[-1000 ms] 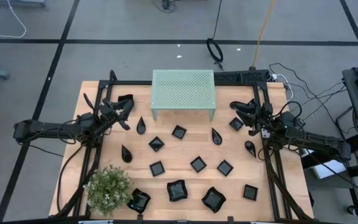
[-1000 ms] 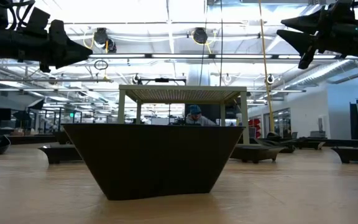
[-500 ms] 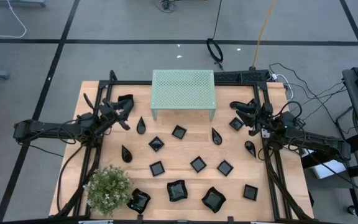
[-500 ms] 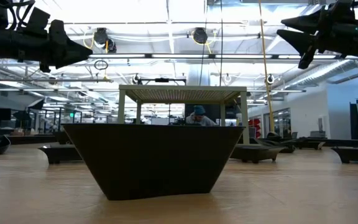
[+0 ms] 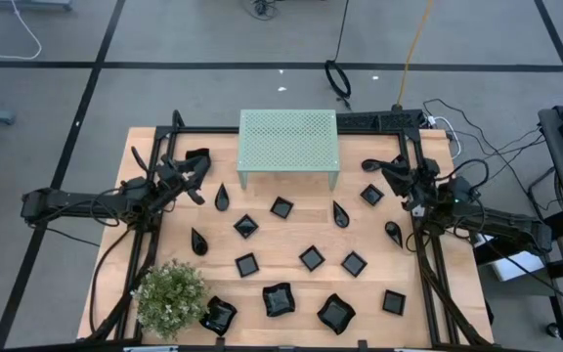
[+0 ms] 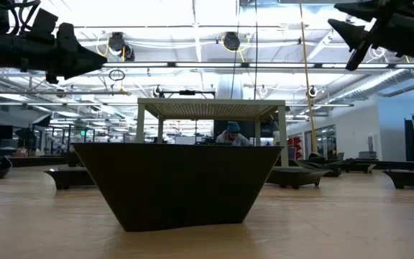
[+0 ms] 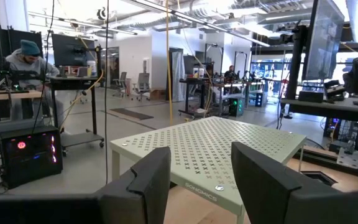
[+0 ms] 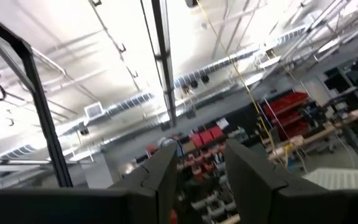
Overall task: Pick & Place Mini shaped plates
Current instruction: Put the black square plate on the shelf
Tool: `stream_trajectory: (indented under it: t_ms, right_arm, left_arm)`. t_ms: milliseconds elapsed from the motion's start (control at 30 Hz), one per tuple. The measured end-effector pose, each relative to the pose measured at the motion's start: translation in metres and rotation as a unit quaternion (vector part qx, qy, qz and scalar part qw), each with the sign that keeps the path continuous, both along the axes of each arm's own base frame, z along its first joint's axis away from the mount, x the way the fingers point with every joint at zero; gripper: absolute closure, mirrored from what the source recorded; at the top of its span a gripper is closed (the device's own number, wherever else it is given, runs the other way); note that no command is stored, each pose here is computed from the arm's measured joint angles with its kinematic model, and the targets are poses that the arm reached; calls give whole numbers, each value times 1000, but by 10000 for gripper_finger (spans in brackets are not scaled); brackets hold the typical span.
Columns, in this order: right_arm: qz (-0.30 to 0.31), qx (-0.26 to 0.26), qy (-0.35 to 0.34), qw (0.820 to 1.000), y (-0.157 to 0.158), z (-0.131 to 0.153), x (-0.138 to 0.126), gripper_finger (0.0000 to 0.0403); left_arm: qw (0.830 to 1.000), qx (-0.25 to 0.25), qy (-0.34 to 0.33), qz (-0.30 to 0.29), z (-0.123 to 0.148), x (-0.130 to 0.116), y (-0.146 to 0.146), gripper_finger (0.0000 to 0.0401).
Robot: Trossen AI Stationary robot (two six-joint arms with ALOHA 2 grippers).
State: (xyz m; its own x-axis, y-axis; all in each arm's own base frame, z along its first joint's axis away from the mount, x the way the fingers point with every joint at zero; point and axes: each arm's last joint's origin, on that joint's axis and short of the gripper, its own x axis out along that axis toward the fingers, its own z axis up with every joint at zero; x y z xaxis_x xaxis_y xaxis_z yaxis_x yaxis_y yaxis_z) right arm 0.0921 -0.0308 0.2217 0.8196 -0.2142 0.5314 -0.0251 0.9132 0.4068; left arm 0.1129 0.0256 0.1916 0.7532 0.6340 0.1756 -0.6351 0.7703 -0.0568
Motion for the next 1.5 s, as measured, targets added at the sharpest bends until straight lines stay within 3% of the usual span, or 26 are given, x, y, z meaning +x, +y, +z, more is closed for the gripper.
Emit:
stream_trajectory:
  t_ms: [300, 467, 567, 700, 867, 1033, 1200, 1400, 1500]
  right_arm:
    - [22, 35, -23, 999, 0, 2, -1, 277]
    - [-36, 65, -35, 997, -3, 2, -2, 277]
    - [-50, 57, -30, 997, -4, 2, -2, 277]
    - [-65, 57, 37, 996, -7, -6, 5, 277]
    - [-104, 10, 166, 981, -9, 23, 12, 277]
    - [-97, 45, 361, 926, -12, 29, 20, 277]
    - [-77, 90, 529, 840, -15, 19, 28, 277]
    - [-70, 185, 636, 746, -20, -8, 42, 277]
    - [-75, 226, 663, 710, -23, -21, 50, 277]
  left_arm:
    - [1000, 0, 0, 0, 0, 0, 0, 228]
    - [1000, 0, 0, 0, 0, 0, 0, 228]
    - [1000, 0, 0, 0, 0, 0, 0, 229]
    - [1000, 0, 0, 0, 0, 0, 0, 228]
    - [1000, 0, 0, 0, 0, 0, 0, 228]
    - [1000, 0, 0, 0, 0, 0, 0, 228]
    - [1000, 0, 0, 1, 0, 0, 0, 229]
    - [1000, 0, 2, 1, 0, 0, 0, 228]
    - [1000, 0, 0, 0, 0, 0, 0, 228]
